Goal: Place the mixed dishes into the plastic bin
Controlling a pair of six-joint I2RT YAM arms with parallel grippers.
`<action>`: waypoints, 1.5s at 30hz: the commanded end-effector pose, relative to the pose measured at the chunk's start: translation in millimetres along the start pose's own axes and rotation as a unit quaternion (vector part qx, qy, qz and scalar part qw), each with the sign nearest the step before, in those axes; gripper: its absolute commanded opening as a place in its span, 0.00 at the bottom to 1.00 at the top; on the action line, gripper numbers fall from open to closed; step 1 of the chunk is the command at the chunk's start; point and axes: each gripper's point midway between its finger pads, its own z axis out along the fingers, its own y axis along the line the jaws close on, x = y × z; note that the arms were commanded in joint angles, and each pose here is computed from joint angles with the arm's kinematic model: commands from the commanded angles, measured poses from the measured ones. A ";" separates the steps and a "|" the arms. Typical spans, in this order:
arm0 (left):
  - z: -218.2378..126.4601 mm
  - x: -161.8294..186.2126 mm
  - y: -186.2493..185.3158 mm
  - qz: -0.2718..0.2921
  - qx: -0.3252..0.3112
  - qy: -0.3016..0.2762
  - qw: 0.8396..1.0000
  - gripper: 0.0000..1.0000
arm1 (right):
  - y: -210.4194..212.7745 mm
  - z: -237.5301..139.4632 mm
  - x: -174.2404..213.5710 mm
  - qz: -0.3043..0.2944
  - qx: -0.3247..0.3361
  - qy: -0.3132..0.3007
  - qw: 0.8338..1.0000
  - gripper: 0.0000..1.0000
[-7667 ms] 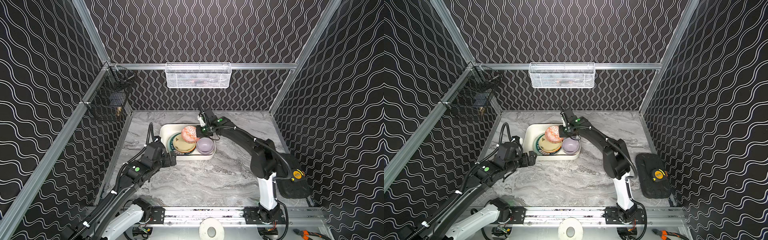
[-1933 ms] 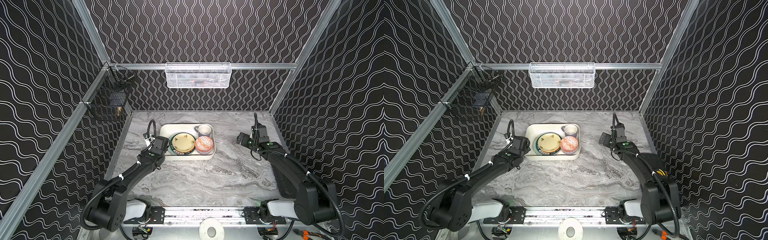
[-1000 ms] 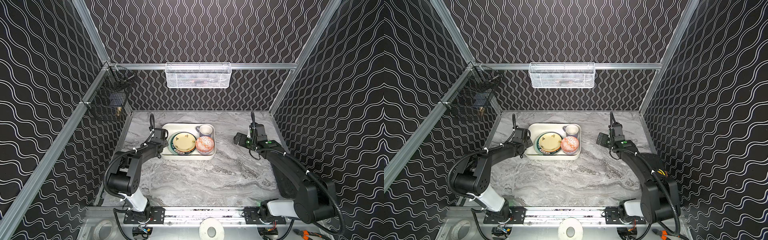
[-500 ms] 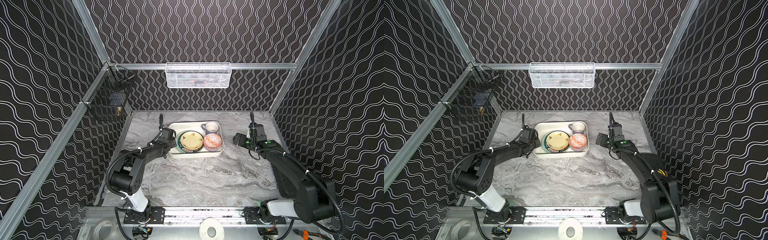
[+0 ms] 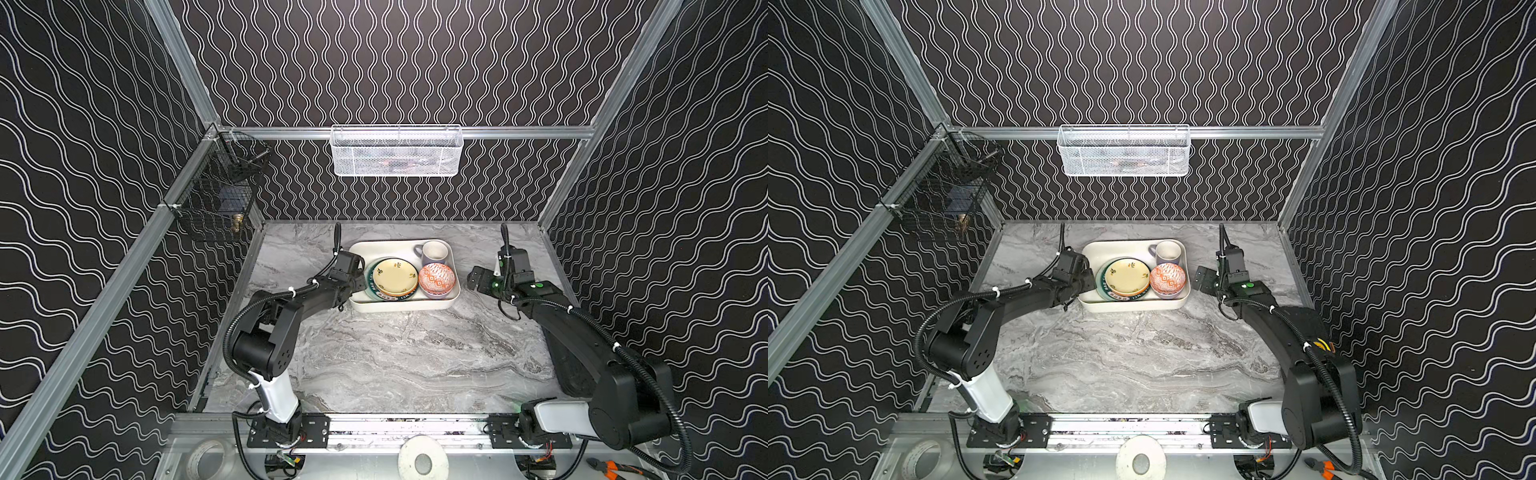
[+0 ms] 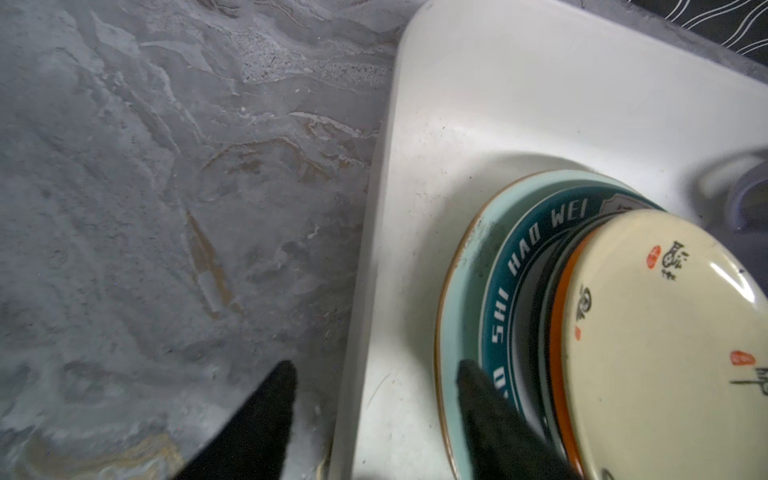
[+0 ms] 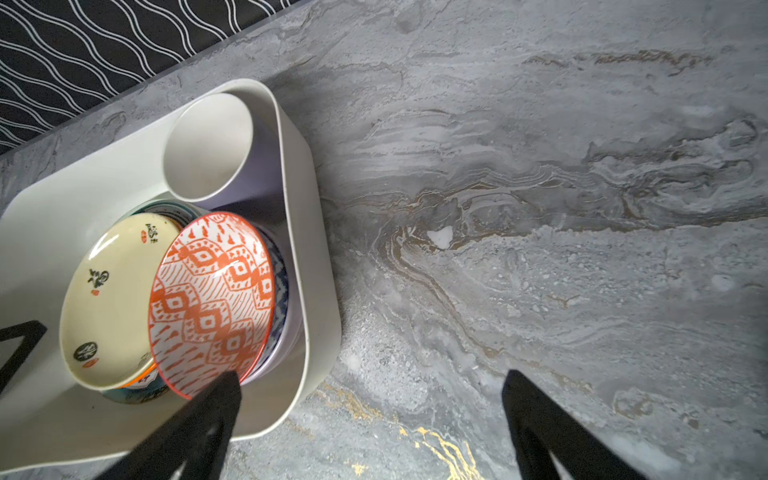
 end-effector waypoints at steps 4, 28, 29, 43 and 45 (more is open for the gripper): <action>-50.5 -48.8 48.5 0.102 -0.118 -0.157 0.975 0.99 | -35.4 10.7 -35.7 0.022 0.077 -0.113 0.990 0.99; -34.3 -25.1 119.0 0.121 -0.136 -0.229 0.956 0.99 | -96.6 27.9 -52.9 -0.106 0.118 -0.272 0.949 0.99; -35.4 -26.5 117.5 0.124 -0.131 -0.236 0.955 0.99 | -98.4 31.5 -49.3 -0.106 0.117 -0.267 0.951 0.99; -51.7 -10.5 98.6 0.149 -0.035 -0.289 0.945 0.99 | -110.6 19.3 -19.0 -0.092 0.058 -0.328 0.938 0.99; -51.8 -1.8 87.1 0.179 0.027 -0.297 0.938 0.99 | -108.3 16.5 -21.3 -0.101 0.053 -0.348 0.931 0.99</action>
